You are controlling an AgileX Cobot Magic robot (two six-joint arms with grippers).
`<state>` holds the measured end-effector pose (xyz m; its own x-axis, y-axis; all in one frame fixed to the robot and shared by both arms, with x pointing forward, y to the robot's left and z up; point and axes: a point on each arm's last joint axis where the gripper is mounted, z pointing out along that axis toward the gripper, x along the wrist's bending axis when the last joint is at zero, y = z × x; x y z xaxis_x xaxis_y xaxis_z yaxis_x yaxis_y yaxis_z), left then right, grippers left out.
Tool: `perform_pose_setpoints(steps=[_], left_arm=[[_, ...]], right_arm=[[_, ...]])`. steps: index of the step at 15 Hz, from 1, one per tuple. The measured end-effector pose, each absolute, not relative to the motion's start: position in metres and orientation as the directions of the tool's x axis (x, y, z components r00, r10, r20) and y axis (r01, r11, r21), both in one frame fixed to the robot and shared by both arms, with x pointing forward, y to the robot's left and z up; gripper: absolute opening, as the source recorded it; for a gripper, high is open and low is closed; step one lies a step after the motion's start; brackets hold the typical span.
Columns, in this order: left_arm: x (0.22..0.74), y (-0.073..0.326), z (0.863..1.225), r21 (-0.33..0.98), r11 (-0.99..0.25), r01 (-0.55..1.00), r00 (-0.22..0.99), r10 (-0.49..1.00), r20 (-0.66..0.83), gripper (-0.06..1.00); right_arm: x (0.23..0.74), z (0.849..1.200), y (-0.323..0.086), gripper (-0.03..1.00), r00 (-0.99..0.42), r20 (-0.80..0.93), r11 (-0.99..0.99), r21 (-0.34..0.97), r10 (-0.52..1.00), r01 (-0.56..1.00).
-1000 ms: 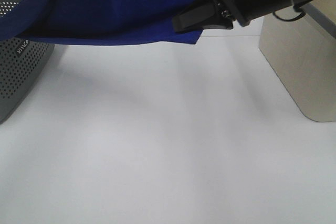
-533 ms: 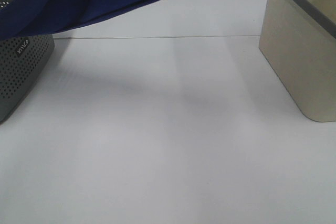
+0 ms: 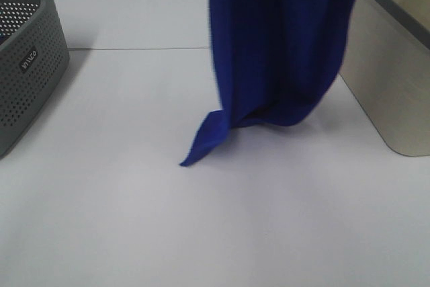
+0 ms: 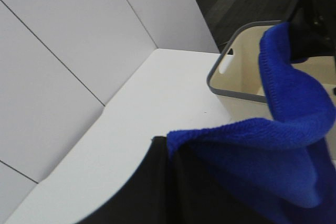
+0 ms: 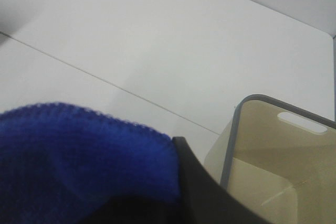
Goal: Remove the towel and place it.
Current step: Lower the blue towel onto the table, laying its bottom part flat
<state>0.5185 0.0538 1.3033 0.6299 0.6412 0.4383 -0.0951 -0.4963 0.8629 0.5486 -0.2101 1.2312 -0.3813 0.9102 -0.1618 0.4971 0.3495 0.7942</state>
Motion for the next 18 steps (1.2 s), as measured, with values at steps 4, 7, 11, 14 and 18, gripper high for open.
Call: perform_pose_setpoints(steps=[4, 7, 11, 14, 18], left_arm=[[0.539, 0.062, 1.306, 0.841, -0.515, -0.164, 0.518, 0.681, 0.518, 0.00], [0.565, 0.074, 1.301, 0.843, -0.507, -0.178, 0.454, 0.718, 0.527, 0.00], [0.599, 0.093, 1.300, 0.845, -0.471, -0.252, 0.348, 0.771, 0.533, 0.00], [0.621, 0.102, 1.294, 0.838, -0.454, -0.304, 0.288, 0.794, 0.535, 0.00], [0.660, 0.121, 1.279, 0.811, -0.423, -0.405, 0.183, 0.831, 0.525, 0.00]], right_arm=[[0.552, 1.235, -0.216, 0.02, -0.331, -0.235, 0.374, 0.805, 0.914, 0.461], [0.559, 1.247, -0.216, 0.02, -0.280, -0.235, 0.328, 0.877, 0.931, 0.352], [0.573, 1.264, -0.209, 0.02, -0.245, -0.229, 0.262, 0.958, 0.942, 0.113], [0.601, 1.247, -0.200, 0.02, -0.250, -0.231, 0.255, 0.965, 0.940, 0.066], [0.635, 1.237, -0.189, 0.02, -0.248, -0.233, 0.242, 0.970, 0.940, 0.009]])
